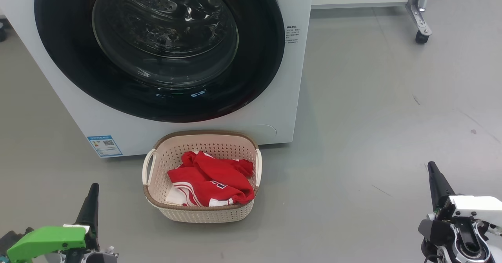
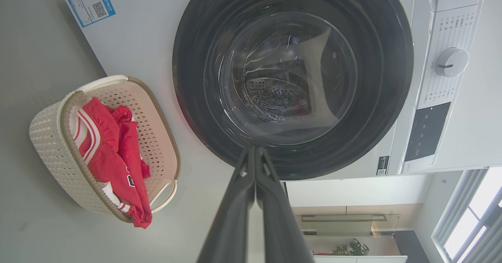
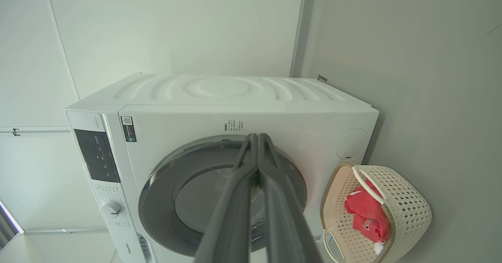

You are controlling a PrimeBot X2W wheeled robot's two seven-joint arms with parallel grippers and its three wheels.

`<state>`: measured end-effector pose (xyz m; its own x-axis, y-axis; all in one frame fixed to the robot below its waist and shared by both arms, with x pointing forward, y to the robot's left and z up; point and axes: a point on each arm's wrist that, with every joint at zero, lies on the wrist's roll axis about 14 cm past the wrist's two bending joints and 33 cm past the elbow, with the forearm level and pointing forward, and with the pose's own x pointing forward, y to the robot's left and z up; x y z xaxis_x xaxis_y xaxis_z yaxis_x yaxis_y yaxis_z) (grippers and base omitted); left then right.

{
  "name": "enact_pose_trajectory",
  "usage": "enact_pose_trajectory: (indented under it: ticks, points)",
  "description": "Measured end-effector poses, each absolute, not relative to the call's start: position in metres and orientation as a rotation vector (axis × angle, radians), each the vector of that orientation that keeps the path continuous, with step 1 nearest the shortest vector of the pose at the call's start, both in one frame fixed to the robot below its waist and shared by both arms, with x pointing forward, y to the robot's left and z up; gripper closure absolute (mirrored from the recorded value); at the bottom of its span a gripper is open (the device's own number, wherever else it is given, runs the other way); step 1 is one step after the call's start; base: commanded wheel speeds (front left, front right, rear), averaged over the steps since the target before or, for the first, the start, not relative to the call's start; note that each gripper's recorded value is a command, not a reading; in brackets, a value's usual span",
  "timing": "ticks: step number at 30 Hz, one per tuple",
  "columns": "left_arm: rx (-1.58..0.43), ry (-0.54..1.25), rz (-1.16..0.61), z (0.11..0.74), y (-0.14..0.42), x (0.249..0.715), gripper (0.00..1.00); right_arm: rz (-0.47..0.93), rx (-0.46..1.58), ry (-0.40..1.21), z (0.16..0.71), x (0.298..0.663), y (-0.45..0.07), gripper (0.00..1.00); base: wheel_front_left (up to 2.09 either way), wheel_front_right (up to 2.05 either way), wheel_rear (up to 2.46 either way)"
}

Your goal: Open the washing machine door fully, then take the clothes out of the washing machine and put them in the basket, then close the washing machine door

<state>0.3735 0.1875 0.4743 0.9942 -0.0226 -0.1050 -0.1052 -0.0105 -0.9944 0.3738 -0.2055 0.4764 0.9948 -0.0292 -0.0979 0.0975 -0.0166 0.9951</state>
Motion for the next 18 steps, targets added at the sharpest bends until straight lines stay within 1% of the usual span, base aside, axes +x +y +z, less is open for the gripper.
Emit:
enact_pose_trajectory:
  ticks: [18]
  points:
    - [-1.582, 0.099, 0.066, 0.4745, 0.1877, 0.3736, 1.00, -0.099, 1.585, 0.054, 0.4765, 0.3739, -0.2054, 1.00, 0.00, 0.00, 0.00]
